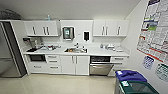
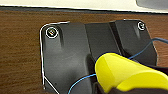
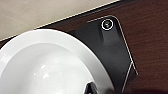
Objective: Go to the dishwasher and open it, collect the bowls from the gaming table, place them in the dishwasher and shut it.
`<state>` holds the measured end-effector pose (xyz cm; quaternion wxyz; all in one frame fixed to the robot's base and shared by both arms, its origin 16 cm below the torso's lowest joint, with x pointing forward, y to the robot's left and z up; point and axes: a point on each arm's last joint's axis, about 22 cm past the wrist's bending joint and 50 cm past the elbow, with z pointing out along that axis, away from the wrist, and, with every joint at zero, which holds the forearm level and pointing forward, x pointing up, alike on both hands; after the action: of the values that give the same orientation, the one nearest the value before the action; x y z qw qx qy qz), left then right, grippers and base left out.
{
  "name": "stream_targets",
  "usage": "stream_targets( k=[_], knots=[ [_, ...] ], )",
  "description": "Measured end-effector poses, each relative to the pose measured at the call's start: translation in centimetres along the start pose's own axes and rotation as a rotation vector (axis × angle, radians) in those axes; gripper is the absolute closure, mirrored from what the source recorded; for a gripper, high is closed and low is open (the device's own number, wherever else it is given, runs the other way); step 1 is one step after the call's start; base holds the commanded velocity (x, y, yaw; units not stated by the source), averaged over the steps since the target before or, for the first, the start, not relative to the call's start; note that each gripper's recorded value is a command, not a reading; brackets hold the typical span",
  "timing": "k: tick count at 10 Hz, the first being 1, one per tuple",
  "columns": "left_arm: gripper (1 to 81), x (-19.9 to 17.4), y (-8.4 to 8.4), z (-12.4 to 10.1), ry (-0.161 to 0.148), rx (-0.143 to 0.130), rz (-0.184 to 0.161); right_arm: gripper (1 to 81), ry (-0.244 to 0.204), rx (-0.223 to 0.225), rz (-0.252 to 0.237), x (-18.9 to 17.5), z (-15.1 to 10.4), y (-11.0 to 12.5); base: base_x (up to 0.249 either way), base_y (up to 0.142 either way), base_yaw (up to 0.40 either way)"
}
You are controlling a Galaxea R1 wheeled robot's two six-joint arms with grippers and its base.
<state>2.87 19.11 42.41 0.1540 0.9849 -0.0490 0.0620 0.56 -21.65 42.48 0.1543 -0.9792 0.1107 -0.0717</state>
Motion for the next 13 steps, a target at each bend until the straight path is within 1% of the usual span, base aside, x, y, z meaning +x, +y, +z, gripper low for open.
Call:
stream_targets(
  k=[5, 6, 8, 9, 10, 11, 12, 13],
  knots=[
    [81.1, -0.1, 0.2, 0.0, -0.001, -0.002, -0.001, 81.1, 0.0, -0.002, 0.0, 0.0, 0.0, 0.1, 0.165, 0.0, 0.0],
    [81.1, -0.1, 0.1, 0.0, 0.0, -0.001, 0.0, 81.1, 0.001, 0.0, 0.0, 0.1, 0.0, 0.0, 0.0, 0.0, 0.0],
    [81.1, 1.2, 0.2, 0.1, 0.016, -0.004, 0.003, 81.1, 0.024, -0.001, -0.005, 1.8, 0.1, 0.0, 0.0, 0.0, 0.0],
    [81.1, 0.4, 0.2, 0.1, 0.005, -0.003, 0.001, 81.1, 0.015, -0.004, -0.004, 1.3, 0.1, 0.1, 0.083, 0.0, 0.0],
    [81.1, -1.2, 0.3, 0.0, -0.017, -0.003, -0.004, 81.1, -0.005, -0.005, 0.0, -0.2, 0.0, 0.2, 0.115, 0.0, 0.0],
    [81.1, -2.6, 0.5, 0.0, -0.03, -0.003, -0.007, 81.1, -0.028, -0.008, 0.003, -2.1, -0.2, 0.5, 0.168, 0.0, 0.0],
    [81.1, -2.2, 0.4, 0.0, -0.027, -0.002, -0.006, 81.1, -0.034, -0.009, 0.001, -2.0, -0.3, 0.6, 0.174, 0.0, 0.0],
    [81.1, -0.4, 0.3, 0.0, -0.004, -0.002, -0.001, 81.1, -0.011, -0.004, -0.003, -0.3, 0.0, 0.2, 0.174, 0.0, 0.0]
  ],
)
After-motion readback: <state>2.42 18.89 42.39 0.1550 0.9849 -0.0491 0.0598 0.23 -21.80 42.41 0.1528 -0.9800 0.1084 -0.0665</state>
